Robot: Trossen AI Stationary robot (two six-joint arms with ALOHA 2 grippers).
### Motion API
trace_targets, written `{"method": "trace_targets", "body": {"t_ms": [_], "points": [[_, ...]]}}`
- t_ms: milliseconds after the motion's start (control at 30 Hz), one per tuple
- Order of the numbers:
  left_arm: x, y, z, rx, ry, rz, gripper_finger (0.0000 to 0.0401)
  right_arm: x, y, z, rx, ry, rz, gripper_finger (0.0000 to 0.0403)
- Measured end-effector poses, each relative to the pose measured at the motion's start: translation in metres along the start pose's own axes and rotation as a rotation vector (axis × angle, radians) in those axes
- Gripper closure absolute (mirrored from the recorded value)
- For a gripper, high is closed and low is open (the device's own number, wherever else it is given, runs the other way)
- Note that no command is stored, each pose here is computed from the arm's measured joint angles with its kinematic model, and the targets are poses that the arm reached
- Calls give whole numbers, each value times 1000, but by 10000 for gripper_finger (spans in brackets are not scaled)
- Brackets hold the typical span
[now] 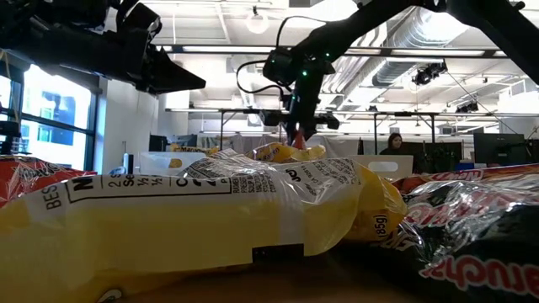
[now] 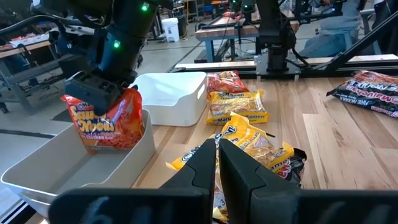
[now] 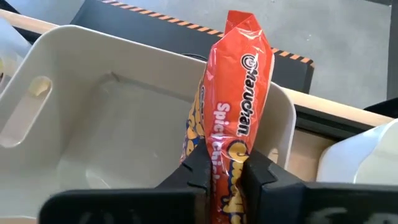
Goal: Sort Maruchan noodles
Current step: Put the orange noodle pack into the gray bin, then put the black noodle pack into the white bin
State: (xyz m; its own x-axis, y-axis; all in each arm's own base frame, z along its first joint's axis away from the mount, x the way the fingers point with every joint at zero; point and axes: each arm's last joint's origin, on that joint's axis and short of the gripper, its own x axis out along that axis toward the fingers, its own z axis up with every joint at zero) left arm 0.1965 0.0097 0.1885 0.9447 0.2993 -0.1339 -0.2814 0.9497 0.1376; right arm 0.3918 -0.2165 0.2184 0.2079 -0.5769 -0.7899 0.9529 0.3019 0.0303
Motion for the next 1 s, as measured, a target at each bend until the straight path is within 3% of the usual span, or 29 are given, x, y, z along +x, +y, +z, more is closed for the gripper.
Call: {"method": "trace_targets", "body": {"t_ms": [267,500,800,1000], "points": [[0,0,0,0,0,0,390,0,0,0,19,0,0,287],[0,0,0,1,1,0,390,3,-5,4,35,2,-10,236],[0,0,0,1,2,0,390,1,-8,7,41,-14,-41,224],[0,0,0,2,3,0,390,-28,-10,33,-50,-25,-78,224]]}}
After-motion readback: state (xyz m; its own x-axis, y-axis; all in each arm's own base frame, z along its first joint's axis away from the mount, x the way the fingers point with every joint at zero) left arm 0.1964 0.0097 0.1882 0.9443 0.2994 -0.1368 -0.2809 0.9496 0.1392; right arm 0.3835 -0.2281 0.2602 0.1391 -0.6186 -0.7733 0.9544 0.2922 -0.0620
